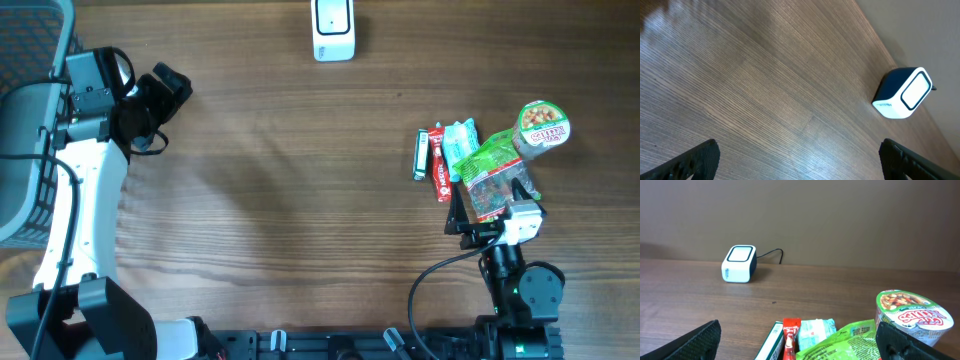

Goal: Scan the item barcode

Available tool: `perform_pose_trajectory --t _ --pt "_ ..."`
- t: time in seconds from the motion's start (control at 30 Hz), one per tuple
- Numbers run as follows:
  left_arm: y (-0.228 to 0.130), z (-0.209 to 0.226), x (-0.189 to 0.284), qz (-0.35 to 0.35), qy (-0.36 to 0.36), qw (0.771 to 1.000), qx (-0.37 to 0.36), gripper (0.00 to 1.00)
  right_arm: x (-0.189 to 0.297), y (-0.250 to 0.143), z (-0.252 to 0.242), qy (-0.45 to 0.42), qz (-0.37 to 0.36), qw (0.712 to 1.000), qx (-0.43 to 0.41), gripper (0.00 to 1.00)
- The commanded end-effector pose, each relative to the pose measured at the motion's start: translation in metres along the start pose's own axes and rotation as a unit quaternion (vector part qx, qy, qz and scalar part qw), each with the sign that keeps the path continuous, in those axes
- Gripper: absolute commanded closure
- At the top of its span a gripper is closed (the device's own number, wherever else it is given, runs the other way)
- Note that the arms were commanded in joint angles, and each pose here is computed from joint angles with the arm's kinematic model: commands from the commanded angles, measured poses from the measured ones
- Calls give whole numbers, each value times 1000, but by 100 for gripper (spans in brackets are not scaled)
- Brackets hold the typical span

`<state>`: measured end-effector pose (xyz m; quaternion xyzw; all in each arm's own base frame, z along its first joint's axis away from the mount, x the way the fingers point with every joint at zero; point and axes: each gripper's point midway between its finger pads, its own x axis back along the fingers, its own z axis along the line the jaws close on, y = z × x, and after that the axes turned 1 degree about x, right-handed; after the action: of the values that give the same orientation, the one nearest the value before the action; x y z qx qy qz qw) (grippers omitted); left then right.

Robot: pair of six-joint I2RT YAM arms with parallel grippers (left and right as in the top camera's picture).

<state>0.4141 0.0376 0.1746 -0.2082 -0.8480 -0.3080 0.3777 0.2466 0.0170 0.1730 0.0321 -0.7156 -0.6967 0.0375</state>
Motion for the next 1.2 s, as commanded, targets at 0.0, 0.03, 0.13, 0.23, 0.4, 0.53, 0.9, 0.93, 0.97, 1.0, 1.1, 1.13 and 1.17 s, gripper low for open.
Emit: perform_pose_trajectory --t 0.0,0.03,0.13,0.23,0.4,0.53,0.9,0.93,0.97,1.0,1.1,1.13,1.17 --pt "6 -7 7 -9 -13 1000 -1 0 1 4 0 1 -8 1000 8 0" --pt "6 -7 7 -9 -13 1000 -1 0 1 4 0 2 -8 1000 8 0" --pt "6 -7 7 -9 -13 1000 -1 0 1 4 0 2 -8 1000 8 0" --pt "6 -7 7 -9 -13 1000 -1 0 1 4 0 1 -8 1000 8 0" --pt "6 -7 7 -9 -13 1000 -1 0 1 4 0 2 -8 1000 8 0" --pt "7 -8 9 -11 -14 1000 -1 0 1 4 0 2 -8 1000 8 0" --pt "19 -57 135 -138 -115 983 -43 0 1 4 0 2 -8 1000 8 0" --pt "16 -65 166 -168 -138 975 -52 0 1 4 0 2 -8 1000 8 0" --pt "15 -68 179 -181 -148 971 -56 0 1 4 0 2 -9 1000 8 0" --pt "12 -71 197 -197 -161 965 -62 0 1 4 0 2 -9 1000 8 0" --pt "-1 -78 250 -247 -200 945 -78 0 1 4 0 2 -9 1000 8 0" --pt "-5 -78 262 -257 -208 940 -81 0 1 4 0 2 -9 1000 8 0" --pt "-11 -76 278 -273 -213 934 -85 0 1 4 0 1 -9 1000 8 0"
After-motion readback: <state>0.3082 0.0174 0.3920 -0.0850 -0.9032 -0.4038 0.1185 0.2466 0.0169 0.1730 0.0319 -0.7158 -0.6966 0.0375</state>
